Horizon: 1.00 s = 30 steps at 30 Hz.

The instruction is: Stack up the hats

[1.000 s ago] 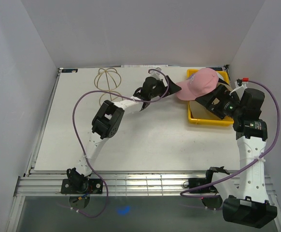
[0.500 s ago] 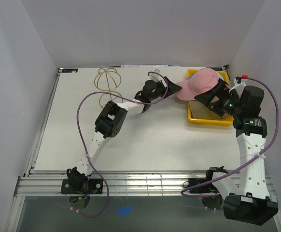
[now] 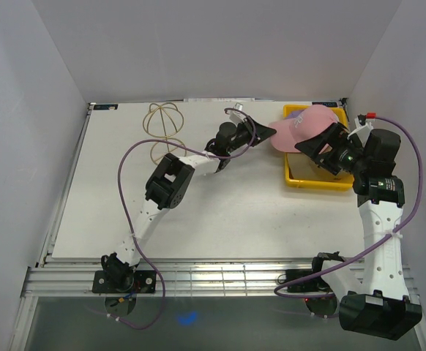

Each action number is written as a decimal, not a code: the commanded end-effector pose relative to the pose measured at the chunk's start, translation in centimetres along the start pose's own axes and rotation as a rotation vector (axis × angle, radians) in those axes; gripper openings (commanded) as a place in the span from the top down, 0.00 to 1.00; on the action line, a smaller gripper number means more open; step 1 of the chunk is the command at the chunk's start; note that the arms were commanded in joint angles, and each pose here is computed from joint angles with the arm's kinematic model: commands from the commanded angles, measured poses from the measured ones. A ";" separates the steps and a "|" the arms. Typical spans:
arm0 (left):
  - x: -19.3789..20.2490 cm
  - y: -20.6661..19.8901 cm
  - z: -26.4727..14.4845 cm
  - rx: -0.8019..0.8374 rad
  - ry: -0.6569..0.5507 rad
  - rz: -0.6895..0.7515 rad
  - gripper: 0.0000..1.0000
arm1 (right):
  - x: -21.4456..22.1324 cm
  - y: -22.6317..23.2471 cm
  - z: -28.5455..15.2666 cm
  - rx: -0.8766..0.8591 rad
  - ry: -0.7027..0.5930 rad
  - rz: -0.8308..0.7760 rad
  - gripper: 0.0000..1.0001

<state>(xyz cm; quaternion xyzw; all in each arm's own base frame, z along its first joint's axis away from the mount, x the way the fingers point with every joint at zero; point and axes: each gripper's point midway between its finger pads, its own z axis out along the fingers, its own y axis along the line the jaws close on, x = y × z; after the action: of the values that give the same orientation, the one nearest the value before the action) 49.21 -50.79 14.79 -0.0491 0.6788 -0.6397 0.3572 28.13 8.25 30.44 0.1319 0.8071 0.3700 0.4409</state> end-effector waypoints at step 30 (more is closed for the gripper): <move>-7.3 -18.0 -1.0 0.345 -0.235 0.001 1.00 | -4.0 5.7 -2.6 -0.100 -0.106 -0.064 0.05</move>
<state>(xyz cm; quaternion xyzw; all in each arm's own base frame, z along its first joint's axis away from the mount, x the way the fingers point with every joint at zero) 48.55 -51.62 21.89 -0.0726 0.6039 -0.6978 0.3784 27.96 8.44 35.12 0.1178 0.7833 0.3794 0.4781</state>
